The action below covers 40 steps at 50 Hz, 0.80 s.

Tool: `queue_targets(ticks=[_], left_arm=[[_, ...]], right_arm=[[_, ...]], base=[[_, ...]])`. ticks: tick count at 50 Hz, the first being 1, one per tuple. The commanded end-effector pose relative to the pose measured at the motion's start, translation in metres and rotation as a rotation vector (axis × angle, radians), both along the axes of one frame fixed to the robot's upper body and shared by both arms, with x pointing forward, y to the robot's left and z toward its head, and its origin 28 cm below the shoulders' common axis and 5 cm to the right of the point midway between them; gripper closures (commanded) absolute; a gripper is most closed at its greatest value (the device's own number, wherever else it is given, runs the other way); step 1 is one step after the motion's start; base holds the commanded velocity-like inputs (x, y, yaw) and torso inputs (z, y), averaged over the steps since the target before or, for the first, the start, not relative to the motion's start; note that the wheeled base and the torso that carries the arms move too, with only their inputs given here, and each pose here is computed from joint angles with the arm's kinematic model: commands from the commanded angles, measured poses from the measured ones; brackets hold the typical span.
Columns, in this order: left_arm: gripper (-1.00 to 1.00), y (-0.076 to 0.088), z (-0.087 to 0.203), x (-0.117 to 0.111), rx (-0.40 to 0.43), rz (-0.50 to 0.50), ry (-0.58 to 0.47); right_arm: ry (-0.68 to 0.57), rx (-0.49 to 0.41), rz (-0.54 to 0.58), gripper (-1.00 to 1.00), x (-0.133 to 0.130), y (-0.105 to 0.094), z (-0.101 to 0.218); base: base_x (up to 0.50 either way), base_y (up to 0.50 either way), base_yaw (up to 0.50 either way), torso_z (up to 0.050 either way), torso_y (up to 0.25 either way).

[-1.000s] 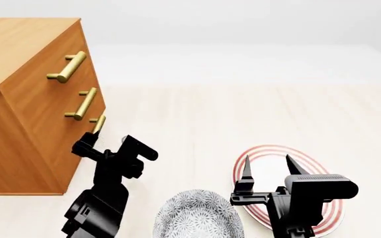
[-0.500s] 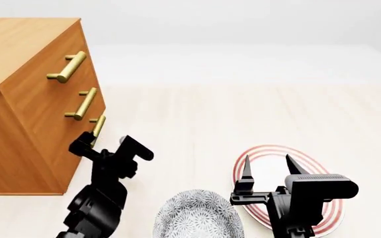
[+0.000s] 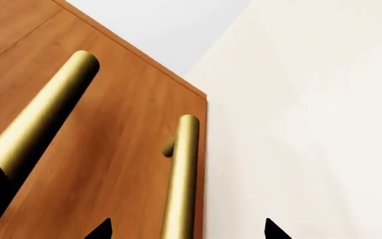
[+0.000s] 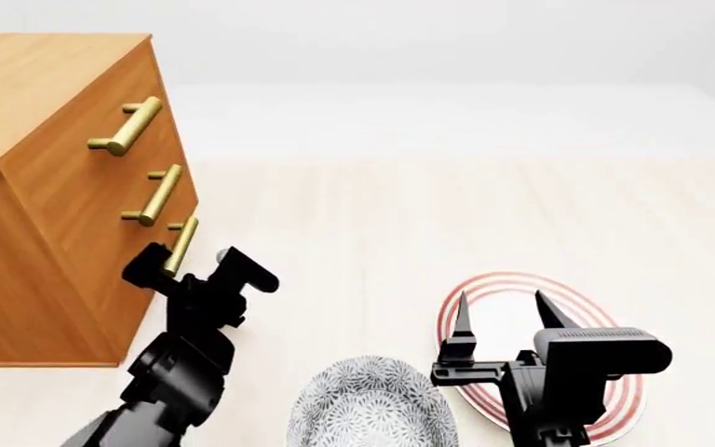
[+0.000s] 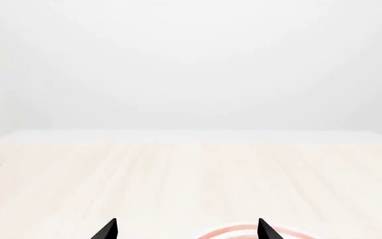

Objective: Open the bottom drawer of the cabinet.

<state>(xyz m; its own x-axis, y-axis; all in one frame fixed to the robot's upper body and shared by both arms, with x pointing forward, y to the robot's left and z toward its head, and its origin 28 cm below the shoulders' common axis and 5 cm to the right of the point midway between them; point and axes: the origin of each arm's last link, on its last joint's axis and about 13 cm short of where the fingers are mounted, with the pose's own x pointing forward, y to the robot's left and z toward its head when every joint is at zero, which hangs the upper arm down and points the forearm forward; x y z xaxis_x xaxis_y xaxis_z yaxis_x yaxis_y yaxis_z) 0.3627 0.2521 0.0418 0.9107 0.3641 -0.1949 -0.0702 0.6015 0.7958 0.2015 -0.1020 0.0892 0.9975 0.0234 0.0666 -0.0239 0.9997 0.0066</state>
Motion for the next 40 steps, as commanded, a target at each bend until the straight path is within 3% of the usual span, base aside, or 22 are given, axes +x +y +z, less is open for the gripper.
queue_targets(ticks=[1,40], left_arm=[[-1.00,0.0112,-0.0051,-0.0010,0.029,0.048,0.032],[-1.00,0.0178,-0.0046,-0.0060,0.067,0.176,0.093]], right_arm=[[0.001,0.002,0.002,-1.00,0.0000,0.0004,-0.0008],[0.003,0.006,0.002,-1.00,0.0001,0.0003,-0.0018]], base=[[0.00,0.00,0.00,0.000,0.000],[0.00,0.00,0.00,0.000,0.000]])
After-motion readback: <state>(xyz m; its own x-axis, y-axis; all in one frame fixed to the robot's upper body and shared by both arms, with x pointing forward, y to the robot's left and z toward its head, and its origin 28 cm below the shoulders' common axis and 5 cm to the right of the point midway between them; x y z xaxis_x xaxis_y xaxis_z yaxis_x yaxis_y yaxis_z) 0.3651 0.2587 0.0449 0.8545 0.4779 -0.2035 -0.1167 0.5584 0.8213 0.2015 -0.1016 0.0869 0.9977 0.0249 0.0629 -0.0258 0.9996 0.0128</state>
